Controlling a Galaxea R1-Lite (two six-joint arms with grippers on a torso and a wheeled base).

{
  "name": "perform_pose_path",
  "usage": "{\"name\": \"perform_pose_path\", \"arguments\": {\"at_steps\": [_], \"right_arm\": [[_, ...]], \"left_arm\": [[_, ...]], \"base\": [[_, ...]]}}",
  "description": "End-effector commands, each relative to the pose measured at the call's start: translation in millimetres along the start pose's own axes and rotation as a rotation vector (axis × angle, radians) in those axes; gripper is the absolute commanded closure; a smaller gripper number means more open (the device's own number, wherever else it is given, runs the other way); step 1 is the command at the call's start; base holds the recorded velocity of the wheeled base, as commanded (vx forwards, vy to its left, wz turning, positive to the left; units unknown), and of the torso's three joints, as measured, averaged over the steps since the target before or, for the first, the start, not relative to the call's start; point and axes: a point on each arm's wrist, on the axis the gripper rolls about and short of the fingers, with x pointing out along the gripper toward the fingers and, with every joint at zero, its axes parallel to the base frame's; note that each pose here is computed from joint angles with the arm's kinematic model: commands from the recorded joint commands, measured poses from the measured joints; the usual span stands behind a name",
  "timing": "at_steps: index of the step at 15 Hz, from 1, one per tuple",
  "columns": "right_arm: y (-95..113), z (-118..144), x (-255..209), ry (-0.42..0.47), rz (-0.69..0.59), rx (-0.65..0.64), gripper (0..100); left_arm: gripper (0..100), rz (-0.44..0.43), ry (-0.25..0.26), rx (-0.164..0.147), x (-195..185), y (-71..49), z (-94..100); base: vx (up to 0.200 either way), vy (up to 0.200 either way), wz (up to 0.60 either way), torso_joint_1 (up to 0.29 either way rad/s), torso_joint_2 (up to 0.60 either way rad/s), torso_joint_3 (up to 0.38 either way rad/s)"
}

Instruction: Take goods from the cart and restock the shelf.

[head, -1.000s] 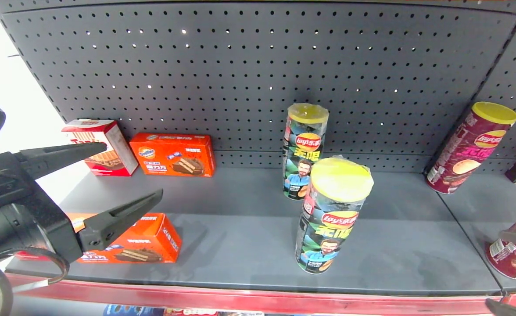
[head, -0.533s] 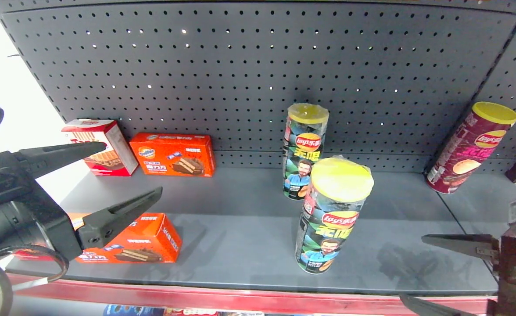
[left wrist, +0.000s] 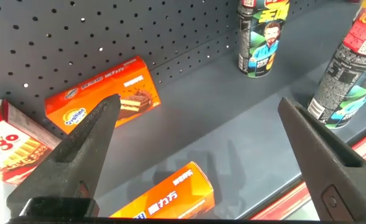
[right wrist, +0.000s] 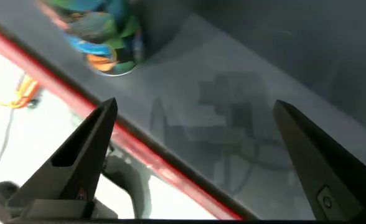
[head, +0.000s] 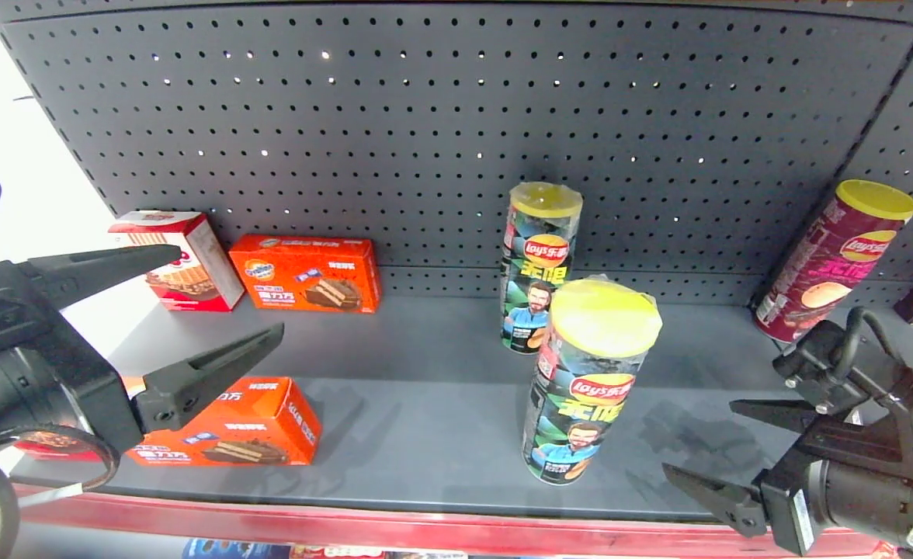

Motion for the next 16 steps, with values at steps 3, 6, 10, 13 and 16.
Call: {"name": "perform_pose_path", "arguments": {"at_steps": [3,6,10,13,16], "right_arm": [[1,9,19,-0.005,-0.073,0.003,0],[2,22,31,-0.024,-0.121,0.006,0],[4,21,37,-0.006,-0.139,0.000,0],[13,22,47,0.005,-0.112,-0.017,0],[20,26,54,0.000,-0.090,-0.028,0]], "left_arm": [[0,-0.002,0.005,0.007,0,-1.0,-2.3],[0,0.001,0.003,0.007,0,-0.4,-1.6],[0,0.006,0.007,0.004,0,0.0,-2.8],[0,0.007,-0.002,0.005,1,0.8,0.2],[0,0.005,0.002,0.005,1,0.5,-0.9]], "base": [[0.000,0.000,0.00,0.000,0.00,0.000],[0.000,0.000,0.00,0.000,0.00,0.000],[0.000,0.000,0.00,0.000,0.00,0.000],[0.000,0.000,0.00,0.000,0.00,0.000],[0.000,0.000,0.00,0.000,0.00,0.000]]}}
